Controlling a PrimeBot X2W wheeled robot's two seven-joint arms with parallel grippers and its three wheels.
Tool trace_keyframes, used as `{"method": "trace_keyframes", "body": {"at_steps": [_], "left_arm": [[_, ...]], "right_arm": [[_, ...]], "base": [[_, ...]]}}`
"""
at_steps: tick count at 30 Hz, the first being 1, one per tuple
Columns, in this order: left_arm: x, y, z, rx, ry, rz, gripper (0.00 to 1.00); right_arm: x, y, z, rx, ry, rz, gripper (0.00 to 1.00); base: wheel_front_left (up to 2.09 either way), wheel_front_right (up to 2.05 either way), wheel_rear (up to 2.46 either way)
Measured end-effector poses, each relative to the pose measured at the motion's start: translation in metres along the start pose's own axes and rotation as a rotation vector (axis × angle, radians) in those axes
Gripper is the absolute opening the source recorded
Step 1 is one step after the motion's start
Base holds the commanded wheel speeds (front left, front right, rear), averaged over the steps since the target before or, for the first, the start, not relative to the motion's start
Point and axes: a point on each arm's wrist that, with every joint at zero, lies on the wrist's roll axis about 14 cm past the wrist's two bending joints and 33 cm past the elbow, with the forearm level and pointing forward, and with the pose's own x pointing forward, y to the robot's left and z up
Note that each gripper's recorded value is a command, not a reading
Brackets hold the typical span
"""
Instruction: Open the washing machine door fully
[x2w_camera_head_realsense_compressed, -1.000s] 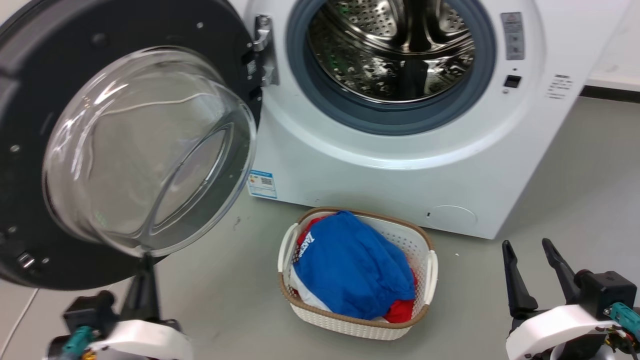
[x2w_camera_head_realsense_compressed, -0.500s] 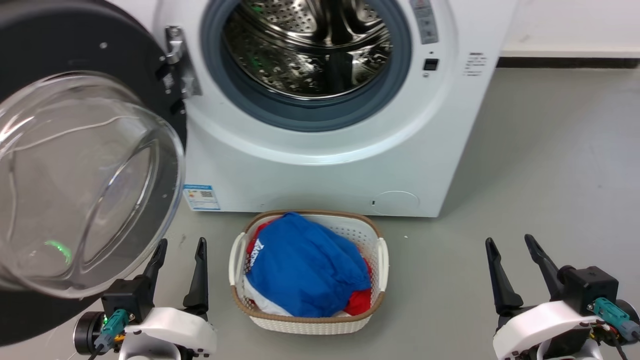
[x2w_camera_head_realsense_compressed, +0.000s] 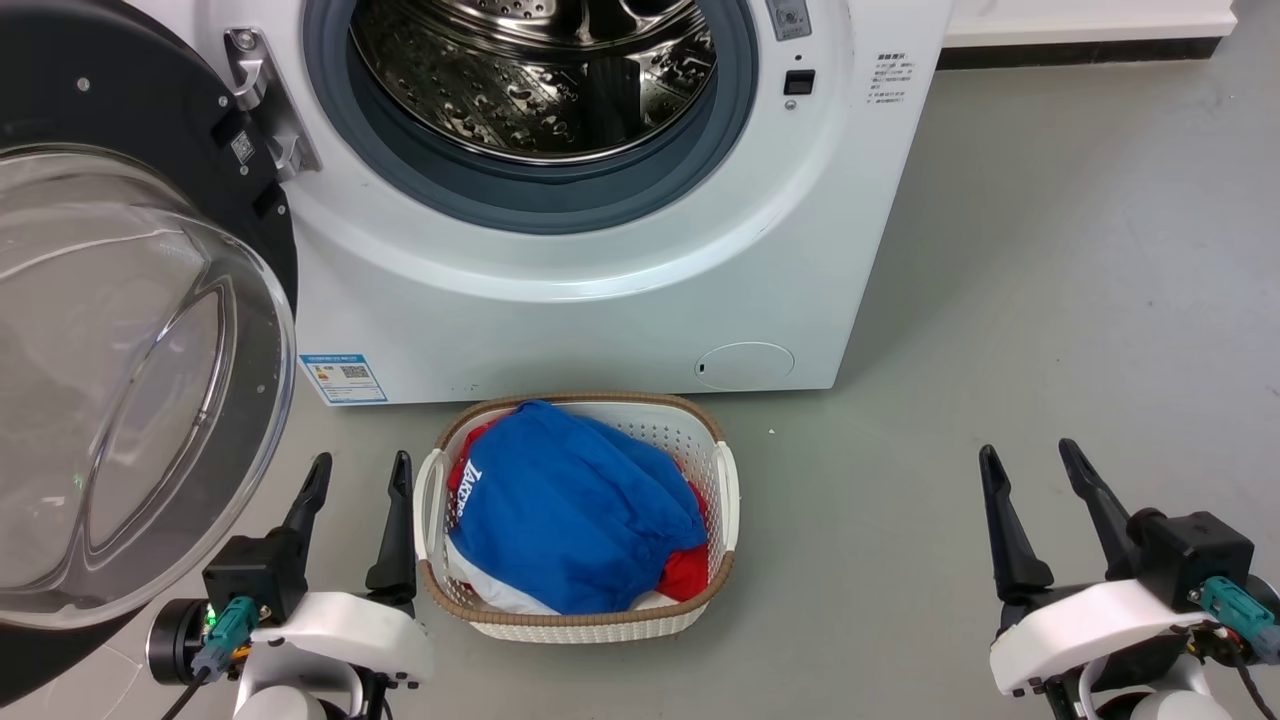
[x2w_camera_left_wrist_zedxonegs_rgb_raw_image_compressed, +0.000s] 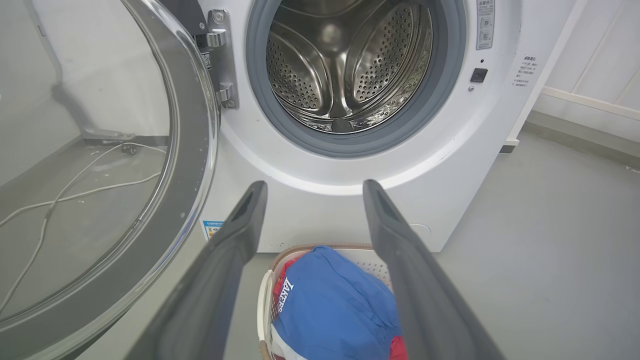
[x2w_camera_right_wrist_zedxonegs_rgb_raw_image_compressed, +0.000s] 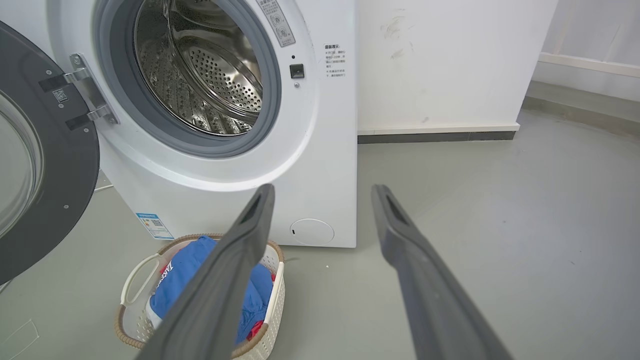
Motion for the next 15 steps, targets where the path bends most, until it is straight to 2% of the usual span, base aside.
{"method": "trace_keyframes", "body": {"at_steps": [15], "left_arm": [[0.0004, 0.0046, -0.005, -0.01, 0.006, 0.014, 1.0]], "right_arm": [[0.0049, 0.0018, -0.0042, 0.0, 0.009, 0.007, 1.0]], "base": [[0.0, 0.0, 0.0]]}}
